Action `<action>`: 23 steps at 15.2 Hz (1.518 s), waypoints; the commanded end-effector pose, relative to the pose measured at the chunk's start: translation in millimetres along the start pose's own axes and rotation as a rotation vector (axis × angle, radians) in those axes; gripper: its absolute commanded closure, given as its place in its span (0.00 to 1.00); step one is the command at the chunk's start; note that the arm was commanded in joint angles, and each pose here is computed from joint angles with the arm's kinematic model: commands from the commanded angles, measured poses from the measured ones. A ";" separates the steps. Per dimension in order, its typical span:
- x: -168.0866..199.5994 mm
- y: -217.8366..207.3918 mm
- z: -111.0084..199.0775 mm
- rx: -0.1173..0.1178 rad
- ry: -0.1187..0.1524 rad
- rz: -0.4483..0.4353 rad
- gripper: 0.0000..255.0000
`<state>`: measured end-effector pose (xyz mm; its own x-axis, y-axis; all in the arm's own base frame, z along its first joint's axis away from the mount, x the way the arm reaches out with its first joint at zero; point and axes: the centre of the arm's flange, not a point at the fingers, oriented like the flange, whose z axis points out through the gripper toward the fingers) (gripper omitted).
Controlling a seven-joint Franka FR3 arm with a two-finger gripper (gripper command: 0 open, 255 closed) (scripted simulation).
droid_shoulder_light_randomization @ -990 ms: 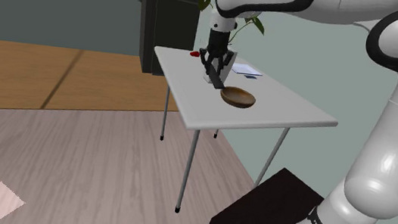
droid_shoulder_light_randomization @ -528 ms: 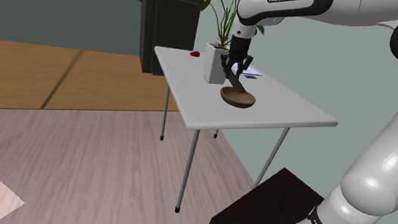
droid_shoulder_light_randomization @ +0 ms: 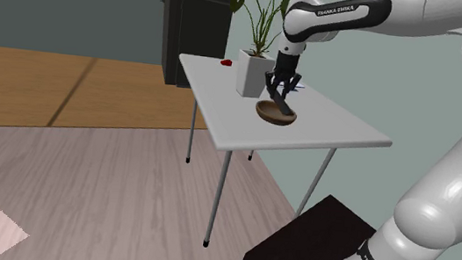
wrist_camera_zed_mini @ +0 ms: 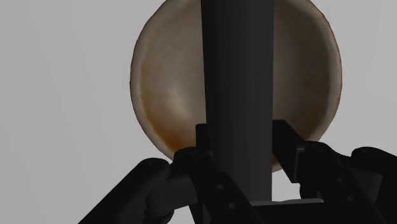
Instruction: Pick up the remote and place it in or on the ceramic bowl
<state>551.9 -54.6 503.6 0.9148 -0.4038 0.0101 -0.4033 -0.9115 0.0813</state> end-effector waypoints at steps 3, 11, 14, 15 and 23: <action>0.2 -1.5 21.3 0.000 0.001 0.000 1.00; 0.1 -2.6 34.0 0.000 0.001 0.000 1.00; 0.2 -2.7 34.1 0.000 0.001 0.000 0.00; 0.2 -2.6 34.0 0.000 0.001 0.000 0.00; 0.1 -2.6 -16.0 0.000 0.001 0.000 0.00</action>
<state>553.8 -53.0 507.8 0.9149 -0.4034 0.0119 -0.4030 -0.9116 0.0806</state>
